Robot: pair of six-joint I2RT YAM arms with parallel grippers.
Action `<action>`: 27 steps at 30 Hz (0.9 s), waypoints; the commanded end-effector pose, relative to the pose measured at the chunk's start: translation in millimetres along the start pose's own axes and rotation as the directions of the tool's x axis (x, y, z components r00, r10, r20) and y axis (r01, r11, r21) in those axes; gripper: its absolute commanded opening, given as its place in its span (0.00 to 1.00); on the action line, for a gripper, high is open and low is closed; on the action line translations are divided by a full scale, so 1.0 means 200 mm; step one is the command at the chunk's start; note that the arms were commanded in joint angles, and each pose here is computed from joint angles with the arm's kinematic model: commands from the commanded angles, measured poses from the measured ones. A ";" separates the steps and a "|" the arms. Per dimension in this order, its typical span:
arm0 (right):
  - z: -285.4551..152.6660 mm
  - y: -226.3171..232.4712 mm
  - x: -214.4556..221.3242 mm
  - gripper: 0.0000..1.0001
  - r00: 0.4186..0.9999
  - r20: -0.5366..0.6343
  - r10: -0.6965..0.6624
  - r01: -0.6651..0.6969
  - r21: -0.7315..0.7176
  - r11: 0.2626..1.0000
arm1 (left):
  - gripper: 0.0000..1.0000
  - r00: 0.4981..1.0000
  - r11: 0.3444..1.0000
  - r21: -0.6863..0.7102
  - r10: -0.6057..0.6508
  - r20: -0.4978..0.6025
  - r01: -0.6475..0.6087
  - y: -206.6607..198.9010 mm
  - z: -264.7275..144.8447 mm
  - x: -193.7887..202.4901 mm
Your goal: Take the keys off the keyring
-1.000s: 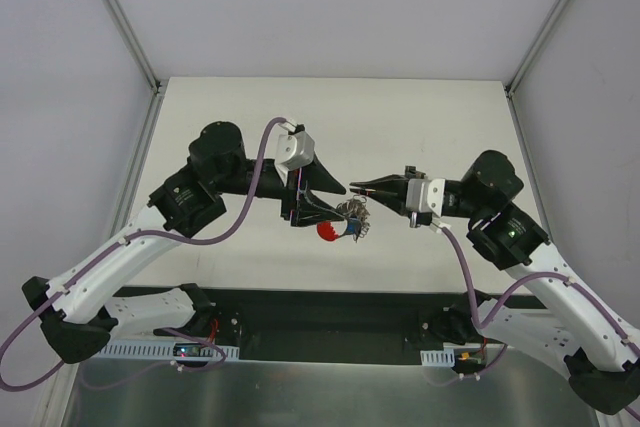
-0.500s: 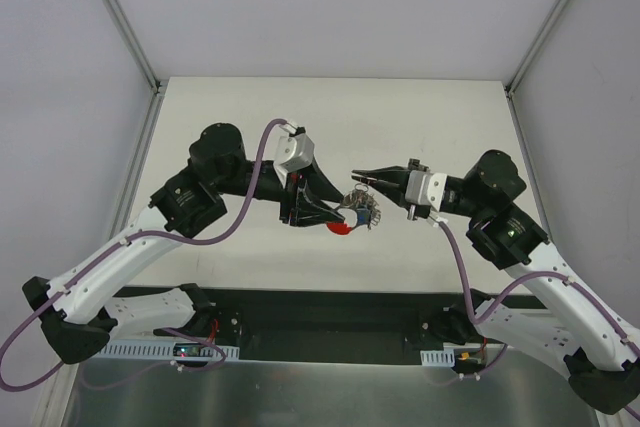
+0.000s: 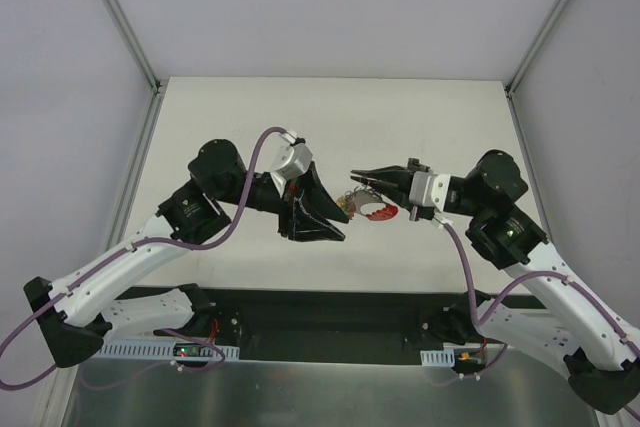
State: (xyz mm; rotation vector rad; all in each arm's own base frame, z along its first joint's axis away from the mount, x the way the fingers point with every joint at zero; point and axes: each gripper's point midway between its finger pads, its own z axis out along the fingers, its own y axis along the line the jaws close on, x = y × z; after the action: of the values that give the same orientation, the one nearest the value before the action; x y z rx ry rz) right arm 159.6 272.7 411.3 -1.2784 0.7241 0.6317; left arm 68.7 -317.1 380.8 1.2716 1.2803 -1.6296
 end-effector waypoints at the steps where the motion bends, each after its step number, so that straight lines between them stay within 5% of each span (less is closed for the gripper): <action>1: -0.04 0.11 -0.25 0.01 0.981 0.185 -0.052 0.078 -0.135 0.988 | 0.37 0.982 0.972 -0.198 0.149 0.116 -0.124 0.02 -0.09 -0.20; 4: -0.07 0.18 -0.34 0.01 0.970 0.242 -0.037 0.090 -0.212 0.973 | 0.40 0.960 0.937 -0.291 0.243 0.141 -0.194 0.03 -0.14 -0.27; 7: -0.08 0.20 -0.37 0.01 0.964 0.261 -0.045 0.101 -0.207 0.973 | 0.42 0.951 0.943 -0.231 0.274 0.142 -0.238 -0.03 -0.13 -0.32; 12: -0.07 0.20 -0.42 0.01 0.958 0.282 -0.045 0.106 -0.201 0.974 | 0.42 0.975 0.981 -0.044 0.194 0.105 -0.190 -0.12 -0.05 -0.26; 27: -0.04 0.15 -0.46 0.01 0.953 0.295 -0.066 0.113 -0.147 0.983 | 0.41 0.983 0.988 0.021 0.150 0.110 -0.153 -0.14 0.03 -0.18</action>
State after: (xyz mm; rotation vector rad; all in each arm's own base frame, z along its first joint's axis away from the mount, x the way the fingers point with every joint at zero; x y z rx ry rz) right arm 84.7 275.3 423.2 -1.3882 0.5008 0.8491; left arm 63.5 -321.9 411.5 1.2264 1.1649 -1.5622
